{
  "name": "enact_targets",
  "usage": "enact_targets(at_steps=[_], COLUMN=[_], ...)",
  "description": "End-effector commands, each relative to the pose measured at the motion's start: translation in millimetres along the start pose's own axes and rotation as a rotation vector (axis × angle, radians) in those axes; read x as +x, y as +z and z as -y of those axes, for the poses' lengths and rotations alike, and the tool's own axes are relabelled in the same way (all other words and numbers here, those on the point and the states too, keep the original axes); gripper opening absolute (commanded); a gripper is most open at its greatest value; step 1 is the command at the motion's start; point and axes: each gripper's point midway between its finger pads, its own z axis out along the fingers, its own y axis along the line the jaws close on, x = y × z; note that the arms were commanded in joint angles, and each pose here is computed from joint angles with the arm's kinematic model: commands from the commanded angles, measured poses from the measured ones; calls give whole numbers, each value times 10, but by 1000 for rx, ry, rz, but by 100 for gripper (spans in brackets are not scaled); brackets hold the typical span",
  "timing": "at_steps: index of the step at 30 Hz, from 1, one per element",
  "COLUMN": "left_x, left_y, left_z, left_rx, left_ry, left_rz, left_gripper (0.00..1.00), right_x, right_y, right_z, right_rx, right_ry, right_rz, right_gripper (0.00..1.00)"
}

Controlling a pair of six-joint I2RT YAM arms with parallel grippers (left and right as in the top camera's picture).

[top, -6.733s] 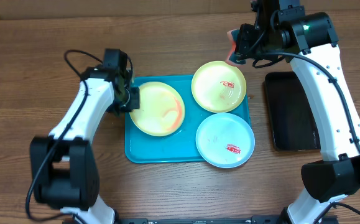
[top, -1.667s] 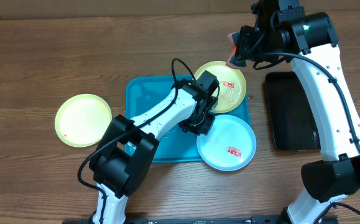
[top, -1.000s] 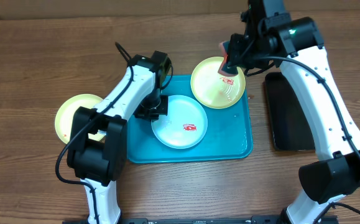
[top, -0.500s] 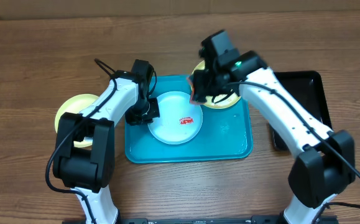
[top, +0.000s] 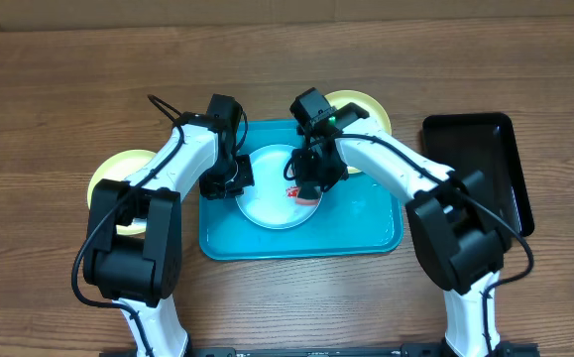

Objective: Clean dirty plates on tray and stack at the side
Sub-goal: 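Bring the sponge with right gripper onto the light blue plate, then scrub the light blue plate with the sponge while left gripper holds it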

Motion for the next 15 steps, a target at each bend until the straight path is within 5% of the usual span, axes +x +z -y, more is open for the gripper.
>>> enact_targets(at_steps=[1,15], left_x=[64,76], left_y=[257,261], left_z=[-195,-51], left_rx=[-73,10], left_ry=[-38,6], left_rz=[-39,-55], left_gripper=[5,4], right_x=[62,272], right_y=[123,205], right_z=[61,-446], right_rx=[21,-115], right_ry=[7,-75], right_rz=[-33,-77], right_gripper=[4,4])
